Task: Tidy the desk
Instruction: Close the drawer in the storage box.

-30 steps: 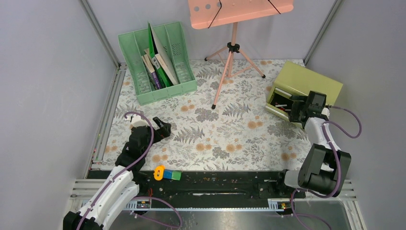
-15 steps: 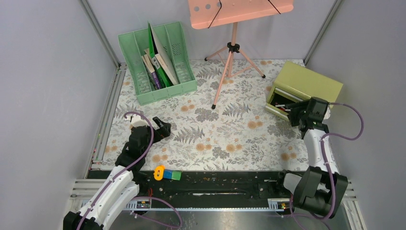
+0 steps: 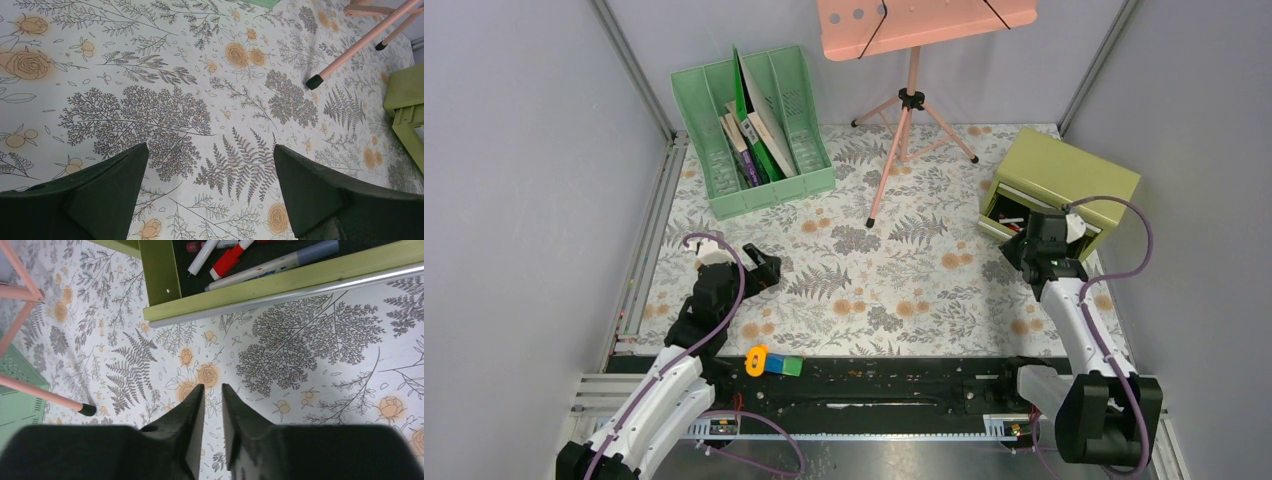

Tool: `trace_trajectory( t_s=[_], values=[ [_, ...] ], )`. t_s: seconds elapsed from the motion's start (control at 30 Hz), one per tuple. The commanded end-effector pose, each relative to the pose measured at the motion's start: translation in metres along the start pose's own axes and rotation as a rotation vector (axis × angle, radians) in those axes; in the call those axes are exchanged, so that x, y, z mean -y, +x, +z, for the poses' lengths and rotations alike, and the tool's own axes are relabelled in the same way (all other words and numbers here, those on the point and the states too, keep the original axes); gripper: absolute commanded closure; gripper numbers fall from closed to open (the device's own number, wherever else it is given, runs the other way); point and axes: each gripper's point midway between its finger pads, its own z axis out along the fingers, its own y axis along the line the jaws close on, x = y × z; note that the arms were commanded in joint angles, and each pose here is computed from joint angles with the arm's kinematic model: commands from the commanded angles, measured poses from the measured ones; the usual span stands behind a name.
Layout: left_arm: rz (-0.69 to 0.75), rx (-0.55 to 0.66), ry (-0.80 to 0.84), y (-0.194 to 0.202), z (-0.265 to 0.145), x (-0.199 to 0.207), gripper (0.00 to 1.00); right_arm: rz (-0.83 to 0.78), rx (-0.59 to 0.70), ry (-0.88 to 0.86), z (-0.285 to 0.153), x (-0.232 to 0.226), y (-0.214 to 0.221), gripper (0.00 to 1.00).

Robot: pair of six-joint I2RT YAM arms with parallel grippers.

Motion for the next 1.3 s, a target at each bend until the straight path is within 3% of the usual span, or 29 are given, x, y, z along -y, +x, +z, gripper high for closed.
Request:
trace_trajectory(
  t_s=[0.0, 0.23, 0.53, 0.87, 1.13, 1.27],
  values=[
    [-0.007, 0.042, 0.043, -0.013, 0.001, 0.011, 0.01, -0.141, 0.091, 0.073, 0.003, -0.006, -0.018, 0.81],
    [-0.007, 0.041, 0.042, -0.012, 0.001, 0.011, 0.01, -0.318, 0.1, 0.144, 0.02, -0.022, -0.007, 1.0],
    [-0.006, 0.042, 0.04, -0.013, 0.001, 0.01, 0.01, -0.667, 0.052, 0.34, 0.039, -0.038, 0.003, 1.0],
    [-0.004, 0.039, 0.038, -0.012, 0.002, 0.01, 0.01, -1.087, -0.001, 0.8, 0.054, -0.023, -0.019, 1.0],
    [-0.004, 0.036, 0.038, -0.012, 0.003, 0.011, 0.01, -1.143, -0.028, 0.723, 0.061, -0.021, -0.003, 1.0],
    [-0.002, 0.033, 0.04, -0.012, 0.003, 0.011, 0.01, -1.182, -0.008, 0.776, 0.064, -0.018, -0.008, 1.0]
  ],
)
